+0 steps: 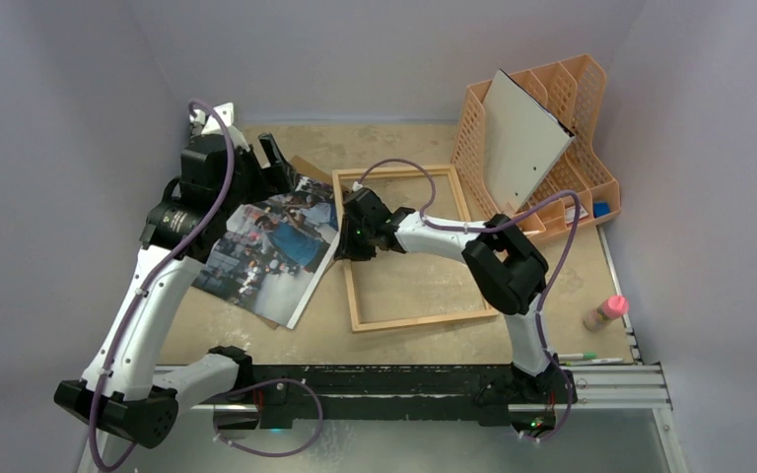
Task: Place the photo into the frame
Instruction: Turn over the photo frame at the center of the board.
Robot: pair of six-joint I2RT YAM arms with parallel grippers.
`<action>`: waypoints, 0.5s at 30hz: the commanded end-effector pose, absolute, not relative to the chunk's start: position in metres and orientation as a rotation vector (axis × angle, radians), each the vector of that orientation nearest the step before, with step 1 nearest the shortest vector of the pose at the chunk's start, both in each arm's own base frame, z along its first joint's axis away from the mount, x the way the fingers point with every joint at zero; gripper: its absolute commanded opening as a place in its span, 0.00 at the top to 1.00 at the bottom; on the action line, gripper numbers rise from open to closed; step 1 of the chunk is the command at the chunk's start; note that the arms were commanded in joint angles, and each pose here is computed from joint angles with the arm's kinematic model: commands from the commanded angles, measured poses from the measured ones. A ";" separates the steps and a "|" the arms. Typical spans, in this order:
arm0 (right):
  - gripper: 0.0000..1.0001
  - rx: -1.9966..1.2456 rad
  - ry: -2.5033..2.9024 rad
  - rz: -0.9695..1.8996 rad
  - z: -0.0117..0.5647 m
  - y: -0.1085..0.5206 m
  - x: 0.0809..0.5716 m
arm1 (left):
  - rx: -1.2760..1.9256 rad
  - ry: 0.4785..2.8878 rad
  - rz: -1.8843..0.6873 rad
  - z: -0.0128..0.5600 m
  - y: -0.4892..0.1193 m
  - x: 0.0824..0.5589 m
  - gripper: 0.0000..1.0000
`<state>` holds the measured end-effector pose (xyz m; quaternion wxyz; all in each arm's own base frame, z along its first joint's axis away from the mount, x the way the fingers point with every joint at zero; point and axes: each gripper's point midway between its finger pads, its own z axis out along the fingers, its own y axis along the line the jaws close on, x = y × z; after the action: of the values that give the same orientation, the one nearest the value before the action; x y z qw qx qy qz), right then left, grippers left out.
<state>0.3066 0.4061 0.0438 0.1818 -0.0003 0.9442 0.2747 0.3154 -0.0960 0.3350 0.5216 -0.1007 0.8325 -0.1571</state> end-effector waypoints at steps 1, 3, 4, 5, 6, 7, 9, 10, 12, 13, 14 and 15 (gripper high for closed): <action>0.92 0.157 2.628 0.721 0.054 0.387 0.311 | -0.195 1.986 -0.304 0.336 -0.089 0.326 0.17; 0.92 0.190 2.637 0.709 0.050 0.383 0.308 | -0.195 2.008 -0.291 0.327 -0.087 0.327 0.17; 0.91 0.196 2.638 0.702 0.048 0.382 0.309 | -0.198 2.019 -0.286 0.322 -0.086 0.328 0.17; 0.90 0.201 2.632 0.684 0.047 0.381 0.312 | -0.202 2.029 -0.282 0.317 -0.085 0.329 0.17; 0.89 0.199 2.632 0.675 0.045 0.381 0.313 | -0.207 2.039 -0.277 0.312 -0.084 0.330 0.16; 0.88 0.193 2.628 0.674 0.045 0.383 0.315 | -0.214 2.051 -0.278 0.306 -0.083 0.330 0.16; 0.83 0.181 2.616 0.666 0.043 0.385 0.320 | -0.233 2.084 -0.274 0.290 -0.079 0.333 0.16; 0.81 0.175 2.619 0.661 0.041 0.387 0.322 | -0.246 2.097 -0.273 0.283 -0.077 0.335 0.16; 0.75 0.163 2.624 0.650 0.037 0.390 0.325 | -0.277 2.135 -0.263 0.267 -0.070 0.339 0.16; 0.71 0.159 2.624 0.647 0.036 0.391 0.327 | -0.298 2.166 -0.247 0.256 -0.066 0.342 0.16; 0.68 0.152 2.622 0.652 0.036 0.393 0.329 | -0.315 2.192 -0.233 0.248 -0.062 0.344 0.15; 0.64 0.147 2.620 0.654 0.037 0.395 0.330 | -0.333 2.217 -0.218 0.239 -0.058 0.346 0.15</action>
<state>0.3043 0.4005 0.0358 0.1981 -0.0005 0.9467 0.2539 0.3337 -0.0689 0.2627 0.4542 -0.1190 0.8773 -0.0993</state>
